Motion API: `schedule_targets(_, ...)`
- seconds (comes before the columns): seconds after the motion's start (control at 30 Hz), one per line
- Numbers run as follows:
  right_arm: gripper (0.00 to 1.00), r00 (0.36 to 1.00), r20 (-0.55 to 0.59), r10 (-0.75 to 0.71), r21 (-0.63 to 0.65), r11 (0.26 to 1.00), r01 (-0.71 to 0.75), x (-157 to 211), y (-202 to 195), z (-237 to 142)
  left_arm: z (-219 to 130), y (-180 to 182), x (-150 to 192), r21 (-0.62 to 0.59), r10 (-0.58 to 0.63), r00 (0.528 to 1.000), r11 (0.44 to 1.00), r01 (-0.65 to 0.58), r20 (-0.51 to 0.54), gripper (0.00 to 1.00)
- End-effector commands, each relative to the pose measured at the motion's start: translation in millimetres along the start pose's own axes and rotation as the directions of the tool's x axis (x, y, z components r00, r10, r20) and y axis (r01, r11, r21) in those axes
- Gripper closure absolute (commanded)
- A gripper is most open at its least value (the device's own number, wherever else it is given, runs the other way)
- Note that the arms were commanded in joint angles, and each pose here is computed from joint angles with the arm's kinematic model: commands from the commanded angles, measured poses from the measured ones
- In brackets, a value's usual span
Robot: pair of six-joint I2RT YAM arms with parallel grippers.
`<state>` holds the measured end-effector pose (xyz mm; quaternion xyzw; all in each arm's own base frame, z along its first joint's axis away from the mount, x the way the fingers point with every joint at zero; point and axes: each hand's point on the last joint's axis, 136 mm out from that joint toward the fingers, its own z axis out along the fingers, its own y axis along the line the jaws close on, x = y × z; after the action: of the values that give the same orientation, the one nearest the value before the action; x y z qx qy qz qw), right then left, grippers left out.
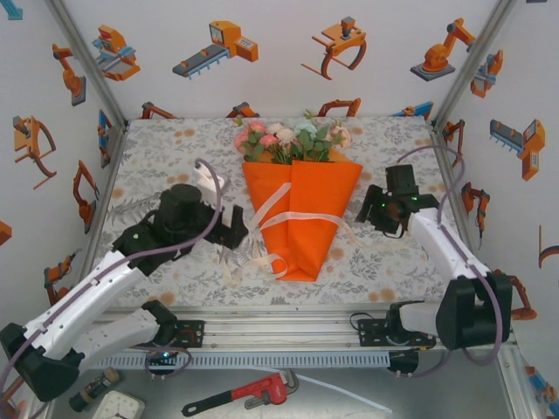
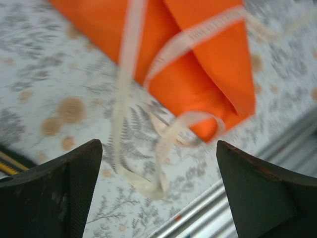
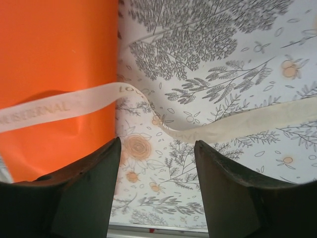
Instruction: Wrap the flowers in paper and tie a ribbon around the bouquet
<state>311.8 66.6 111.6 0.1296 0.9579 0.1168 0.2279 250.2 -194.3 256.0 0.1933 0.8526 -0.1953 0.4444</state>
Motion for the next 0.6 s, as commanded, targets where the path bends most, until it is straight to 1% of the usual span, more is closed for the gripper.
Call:
schedule_targets(0.0, 0.40, 0.992, -0.099, -0.080, 0.080, 0.993, 0.088, 22.1, -5.9, 25.7, 26.9, 52.0, 2.2, -0.182, -0.199, 0.978, 0.966, 0.183, -0.070, 0.15)
schedule_targets(0.07, 0.40, 0.988, -0.121, -0.095, 0.105, 0.989, 0.108, 24.0, -9.1, 38.0, 50.9, 60.2, 21.1, -0.195, -0.229, 0.957, 0.961, 0.194, -0.178, 0.16)
schedule_targets(0.13, 0.40, 0.986, -0.120, -0.117, 0.108, 0.986, 0.130, 21.3, -8.8, 45.5, 75.3, 64.0, 35.6, -0.200, -0.233, 0.939, 0.962, 0.185, -0.252, 0.17)
schedule_targets(0.17, 0.40, 0.985, -0.118, -0.126, 0.104, 0.985, 0.139, 19.5, -7.6, 48.6, 88.4, 64.1, 40.8, -0.192, -0.228, 0.931, 0.965, 0.178, -0.284, 0.19)
schedule_targets(0.2, 0.41, 0.984, -0.121, -0.131, 0.099, 0.985, 0.143, 19.1, -6.5, 51.6, 98.7, 62.3, 43.4, -0.177, -0.227, 0.925, 0.968, 0.179, -0.304, 0.20)
schedule_targets(0.23, 0.42, 0.982, -0.127, -0.140, 0.091, 0.984, 0.152, 20.1, -5.4, 56.2, 110.4, 60.8, 44.8, -0.161, -0.227, 0.919, 0.970, 0.183, -0.323, 0.24)
schedule_targets(0.3, 0.47, 0.980, -0.141, -0.140, 0.109, 0.982, 0.156, 23.0, -10.5, 65.3, 131.0, 56.7, 44.1, -0.130, -0.231, 0.915, 0.972, 0.198, -0.330, 0.27)
schedule_targets(0.33, 0.53, 0.978, -0.153, -0.139, 0.117, 0.980, 0.158, 25.8, -13.2, 69.6, 141.3, 55.5, 43.6, -0.116, -0.233, 0.916, 0.972, 0.206, -0.327, 0.27)
schedule_targets(0.43, 0.84, 0.978, -0.156, -0.141, 0.116, 0.980, 0.160, 28.6, -14.4, 71.3, 164.2, 61.5, 52.4, -0.139, -0.225, 0.908, 0.972, 0.187, -0.352, 0.28)
schedule_targets(0.5, 0.96, 0.982, -0.123, -0.144, 0.125, 0.979, 0.160, 25.0, -16.3, 66.0, 173.8, 61.4, 63.6, -0.135, -0.203, 0.893, 0.978, 0.161, -0.401, 0.29)
schedule_targets(0.53, 1.00, 0.984, -0.106, -0.143, 0.136, 0.978, 0.157, 23.0, -18.4, 62.8, 177.2, 61.5, 71.5, -0.140, -0.191, 0.880, 0.980, 0.143, -0.435, 0.29)
schedule_targets(0.57, 1.00, 0.986, -0.087, -0.141, 0.142, 0.978, 0.152, 20.0, -19.4, 58.1, 179.7, 61.2, 79.0, -0.140, -0.177, 0.867, 0.982, 0.126, -0.466, 0.29)
